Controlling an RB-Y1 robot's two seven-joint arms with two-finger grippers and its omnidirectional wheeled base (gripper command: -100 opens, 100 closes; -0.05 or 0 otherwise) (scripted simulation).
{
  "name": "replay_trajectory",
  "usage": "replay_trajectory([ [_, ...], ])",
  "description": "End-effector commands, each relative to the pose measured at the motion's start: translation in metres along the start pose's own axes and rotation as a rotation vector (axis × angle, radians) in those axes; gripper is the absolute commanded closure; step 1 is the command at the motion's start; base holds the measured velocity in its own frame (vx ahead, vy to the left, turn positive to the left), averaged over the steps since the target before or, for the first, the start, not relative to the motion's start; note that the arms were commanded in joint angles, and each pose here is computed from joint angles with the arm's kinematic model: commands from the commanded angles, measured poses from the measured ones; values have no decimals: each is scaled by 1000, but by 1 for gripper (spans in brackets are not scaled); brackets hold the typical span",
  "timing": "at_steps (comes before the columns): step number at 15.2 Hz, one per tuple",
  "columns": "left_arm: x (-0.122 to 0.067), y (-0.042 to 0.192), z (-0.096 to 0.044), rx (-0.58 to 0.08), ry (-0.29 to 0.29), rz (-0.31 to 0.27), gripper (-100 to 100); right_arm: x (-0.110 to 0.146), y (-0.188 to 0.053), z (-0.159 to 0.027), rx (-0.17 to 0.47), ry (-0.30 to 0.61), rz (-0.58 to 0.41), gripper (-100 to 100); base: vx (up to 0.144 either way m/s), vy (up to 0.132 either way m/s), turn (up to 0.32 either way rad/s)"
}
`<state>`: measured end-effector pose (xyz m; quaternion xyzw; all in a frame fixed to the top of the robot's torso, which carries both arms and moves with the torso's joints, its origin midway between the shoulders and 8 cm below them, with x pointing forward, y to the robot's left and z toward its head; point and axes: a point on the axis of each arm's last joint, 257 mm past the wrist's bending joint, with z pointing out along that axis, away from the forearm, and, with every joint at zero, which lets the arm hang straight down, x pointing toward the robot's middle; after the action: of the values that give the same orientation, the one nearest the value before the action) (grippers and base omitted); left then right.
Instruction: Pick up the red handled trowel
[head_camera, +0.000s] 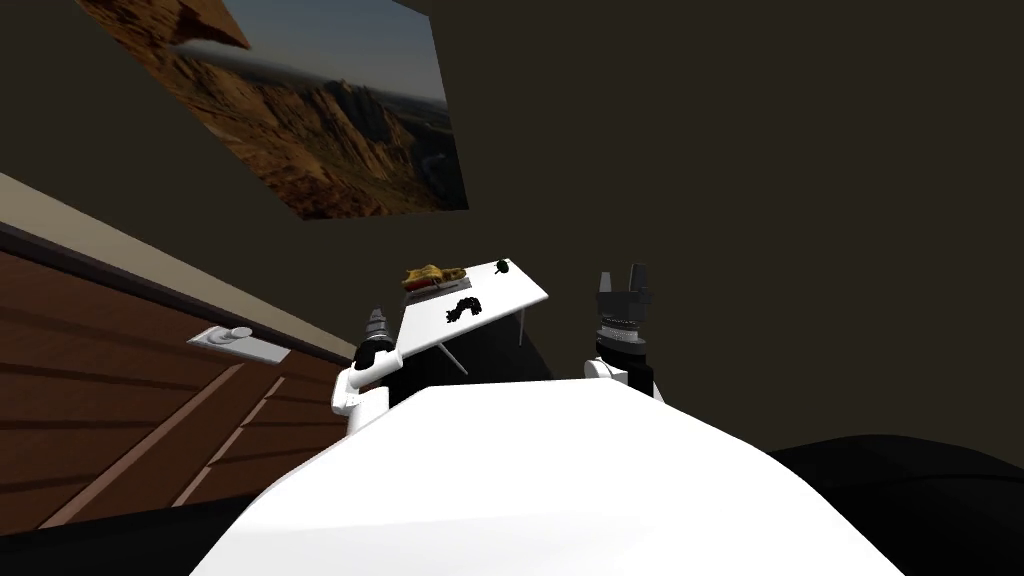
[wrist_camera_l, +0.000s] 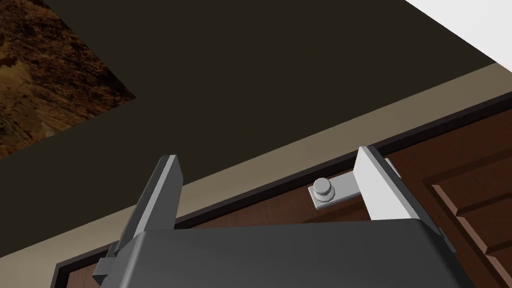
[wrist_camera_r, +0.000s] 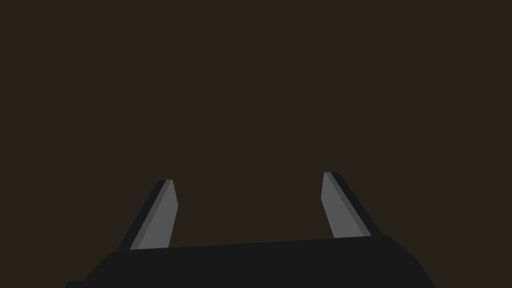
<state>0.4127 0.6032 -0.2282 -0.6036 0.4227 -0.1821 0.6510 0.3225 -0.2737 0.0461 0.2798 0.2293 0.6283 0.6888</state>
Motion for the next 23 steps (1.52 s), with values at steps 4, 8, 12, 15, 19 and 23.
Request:
replay_trajectory([
  [4, -28, -7, 1, -34, -50, 37, -100, 0, 0, 0, 0, 0, 0, 0, -46, -18, 46],
  [8, -33, -9, 2, -63, -61, 32, -100, 0, 0, 0, 0, 0, 0, 0, 6, -10, -49],
  [12, -29, -8, 2, -101, -56, 10, -100, 0, 0, 0, 0, 0, 0, 0, 48, 1, -119],
  [15, -23, -6, 2, -130, -45, -9, -100, 0, 0, 0, 0, 0, 0, 0, 58, 0, -144],
  [19, -10, -3, 2, -176, -20, -41, -100, 0, 0, 0, 0, 0, 0, 0, 71, 3, -141],
  [23, 4, -1, 2, -220, 10, -70, -100, 0, 0, 0, 0, 0, 0, 0, 80, 16, -174],
])
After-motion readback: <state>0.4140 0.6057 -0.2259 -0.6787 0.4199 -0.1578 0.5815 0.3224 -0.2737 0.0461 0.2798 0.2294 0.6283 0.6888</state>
